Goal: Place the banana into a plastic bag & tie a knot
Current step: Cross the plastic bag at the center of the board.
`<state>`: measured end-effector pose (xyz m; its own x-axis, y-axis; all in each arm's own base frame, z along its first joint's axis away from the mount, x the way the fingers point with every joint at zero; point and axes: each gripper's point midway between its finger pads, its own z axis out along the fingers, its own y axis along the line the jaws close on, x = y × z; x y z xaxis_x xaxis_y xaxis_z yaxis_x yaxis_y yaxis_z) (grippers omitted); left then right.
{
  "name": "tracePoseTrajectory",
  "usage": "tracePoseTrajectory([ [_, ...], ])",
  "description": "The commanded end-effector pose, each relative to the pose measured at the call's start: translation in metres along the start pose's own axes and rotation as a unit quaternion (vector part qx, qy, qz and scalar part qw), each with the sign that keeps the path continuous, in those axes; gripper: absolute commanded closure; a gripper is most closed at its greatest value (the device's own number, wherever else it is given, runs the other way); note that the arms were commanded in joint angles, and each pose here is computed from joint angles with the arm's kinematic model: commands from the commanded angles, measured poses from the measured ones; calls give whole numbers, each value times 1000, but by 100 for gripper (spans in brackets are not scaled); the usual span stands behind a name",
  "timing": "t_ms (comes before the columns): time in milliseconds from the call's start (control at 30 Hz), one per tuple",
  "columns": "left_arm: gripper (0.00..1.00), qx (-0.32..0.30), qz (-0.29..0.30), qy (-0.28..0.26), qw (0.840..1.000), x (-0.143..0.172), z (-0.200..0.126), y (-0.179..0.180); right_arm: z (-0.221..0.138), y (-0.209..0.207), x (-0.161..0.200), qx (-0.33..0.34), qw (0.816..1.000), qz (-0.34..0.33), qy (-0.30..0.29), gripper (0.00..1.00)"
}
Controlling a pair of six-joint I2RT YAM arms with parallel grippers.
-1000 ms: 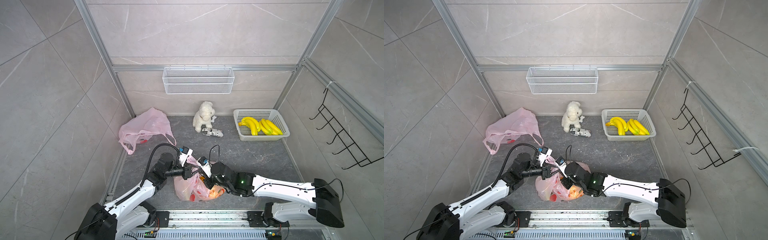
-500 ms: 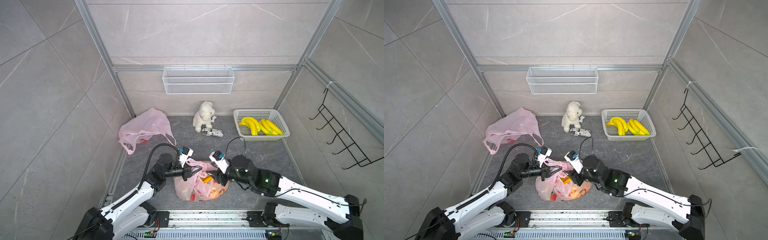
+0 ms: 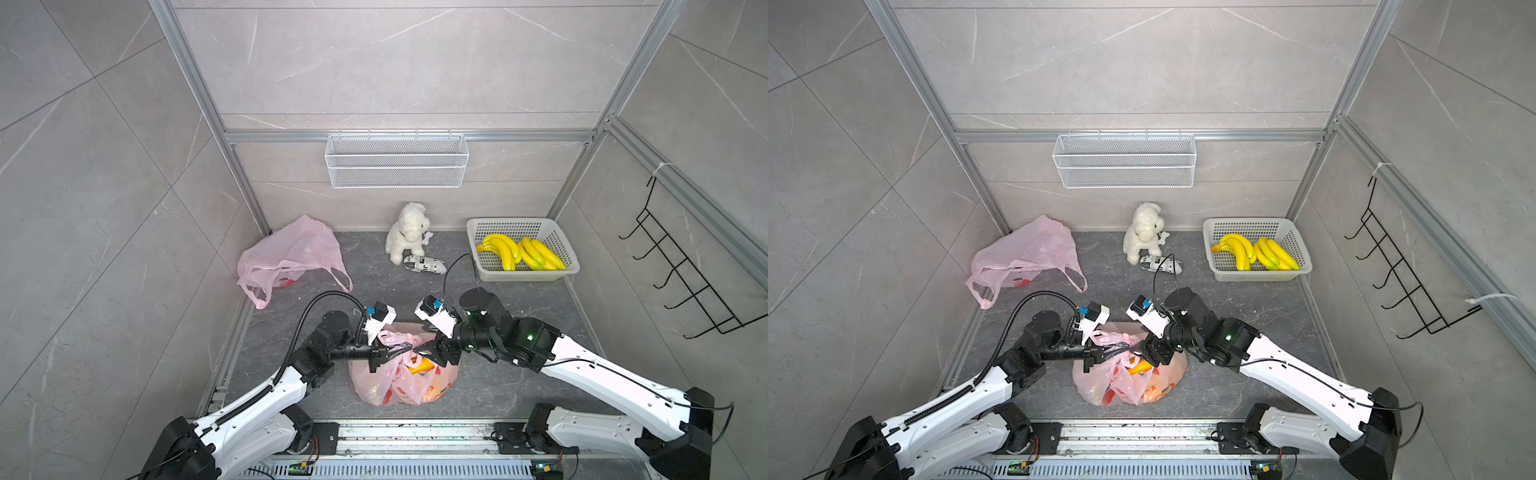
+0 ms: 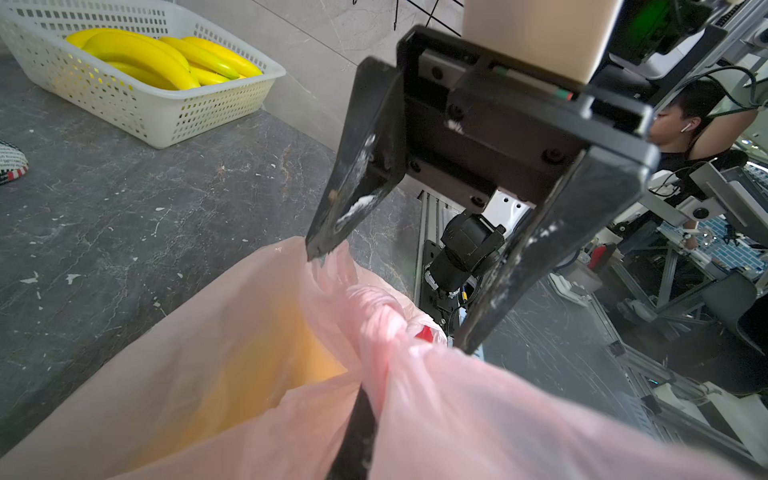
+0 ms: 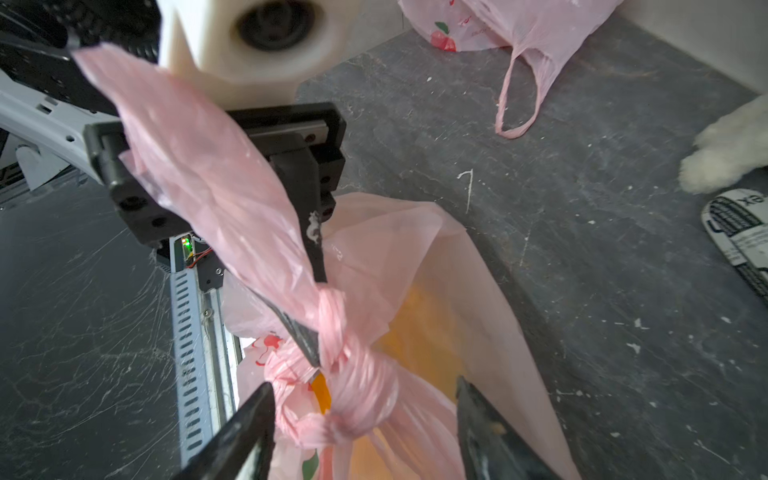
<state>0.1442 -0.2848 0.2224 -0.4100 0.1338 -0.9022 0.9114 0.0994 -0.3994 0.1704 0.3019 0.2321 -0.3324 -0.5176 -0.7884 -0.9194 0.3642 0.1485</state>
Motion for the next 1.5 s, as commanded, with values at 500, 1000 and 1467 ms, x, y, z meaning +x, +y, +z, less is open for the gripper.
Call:
tracePoseTrajectory([
  [500,100,43,63,-20,997,-26,1,-19,48,15,20,-18,999,-26,31,64],
  [1000,96,21,53,-18,998,-23,-2,-14,24,-10,5,76,997,-15,-16,100],
  [1467,71,-59,7,-44,997,-17,-17,2,21,-36,-23,138,980,71,-126,100],
])
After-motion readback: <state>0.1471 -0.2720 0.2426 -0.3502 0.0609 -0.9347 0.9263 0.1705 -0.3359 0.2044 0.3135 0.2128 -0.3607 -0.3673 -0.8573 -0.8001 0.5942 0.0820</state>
